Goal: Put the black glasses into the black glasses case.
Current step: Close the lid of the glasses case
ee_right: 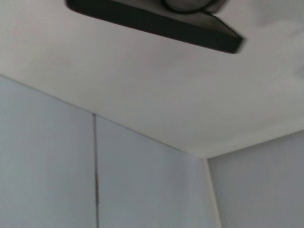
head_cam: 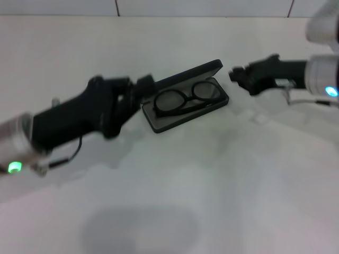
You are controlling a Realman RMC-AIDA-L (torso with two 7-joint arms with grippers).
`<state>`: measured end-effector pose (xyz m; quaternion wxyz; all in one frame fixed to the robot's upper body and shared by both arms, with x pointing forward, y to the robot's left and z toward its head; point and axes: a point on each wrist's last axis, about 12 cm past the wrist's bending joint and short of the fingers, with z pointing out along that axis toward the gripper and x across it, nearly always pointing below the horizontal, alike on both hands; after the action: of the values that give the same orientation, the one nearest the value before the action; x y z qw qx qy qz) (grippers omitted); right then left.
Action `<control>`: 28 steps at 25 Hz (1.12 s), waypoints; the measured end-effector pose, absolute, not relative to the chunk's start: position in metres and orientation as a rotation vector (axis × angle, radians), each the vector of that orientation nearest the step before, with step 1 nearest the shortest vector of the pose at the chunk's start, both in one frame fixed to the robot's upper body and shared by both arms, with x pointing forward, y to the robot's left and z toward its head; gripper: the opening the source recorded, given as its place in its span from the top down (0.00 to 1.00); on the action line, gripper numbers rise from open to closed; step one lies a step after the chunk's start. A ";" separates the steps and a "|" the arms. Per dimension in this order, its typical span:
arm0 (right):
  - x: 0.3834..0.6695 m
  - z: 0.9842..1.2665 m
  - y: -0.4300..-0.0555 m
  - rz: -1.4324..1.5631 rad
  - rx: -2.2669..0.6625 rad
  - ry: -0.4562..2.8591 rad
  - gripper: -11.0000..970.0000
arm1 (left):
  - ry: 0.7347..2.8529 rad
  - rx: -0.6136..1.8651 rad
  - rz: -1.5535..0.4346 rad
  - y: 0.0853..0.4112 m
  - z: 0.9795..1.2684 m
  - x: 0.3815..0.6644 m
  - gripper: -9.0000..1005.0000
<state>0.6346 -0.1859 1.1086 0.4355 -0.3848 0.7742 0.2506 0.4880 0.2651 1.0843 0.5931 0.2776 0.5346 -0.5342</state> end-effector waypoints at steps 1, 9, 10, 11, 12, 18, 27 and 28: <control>0.626 1.109 -0.191 0.624 -0.966 1.902 0.90 | 1.241 0.651 -1.241 0.264 1.088 0.494 0.95; 0.561 1.115 -0.208 0.592 -1.057 1.779 0.90 | 1.524 0.780 -1.124 0.255 1.126 0.579 0.95; 0.558 1.114 -0.207 0.604 -1.065 1.779 0.90 | 1.575 0.786 -1.106 0.254 1.127 0.585 0.93; 0.553 1.112 -0.208 0.621 -1.075 1.779 0.90 | 1.641 0.804 -1.075 0.248 1.130 0.597 0.91; 0.549 1.111 -0.209 0.637 -1.077 1.781 0.90 | 1.680 0.827 -1.053 0.242 1.130 0.604 0.90; 0.534 1.101 -0.216 0.686 -1.087 1.811 0.90 | 1.879 0.972 -0.823 0.197 1.122 0.635 0.79; 0.534 1.100 -0.213 0.686 -1.111 1.796 0.91 | 1.959 0.978 -0.727 0.182 1.114 0.641 0.71; 0.534 1.100 -0.213 0.684 -1.113 1.794 0.91 | 1.967 0.977 -0.727 0.183 1.113 0.640 0.71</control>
<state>0.5342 -0.2126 1.0999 0.4452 -0.4490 0.7239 0.2761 0.6405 0.1831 1.1133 0.4023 0.3866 0.7784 -0.2878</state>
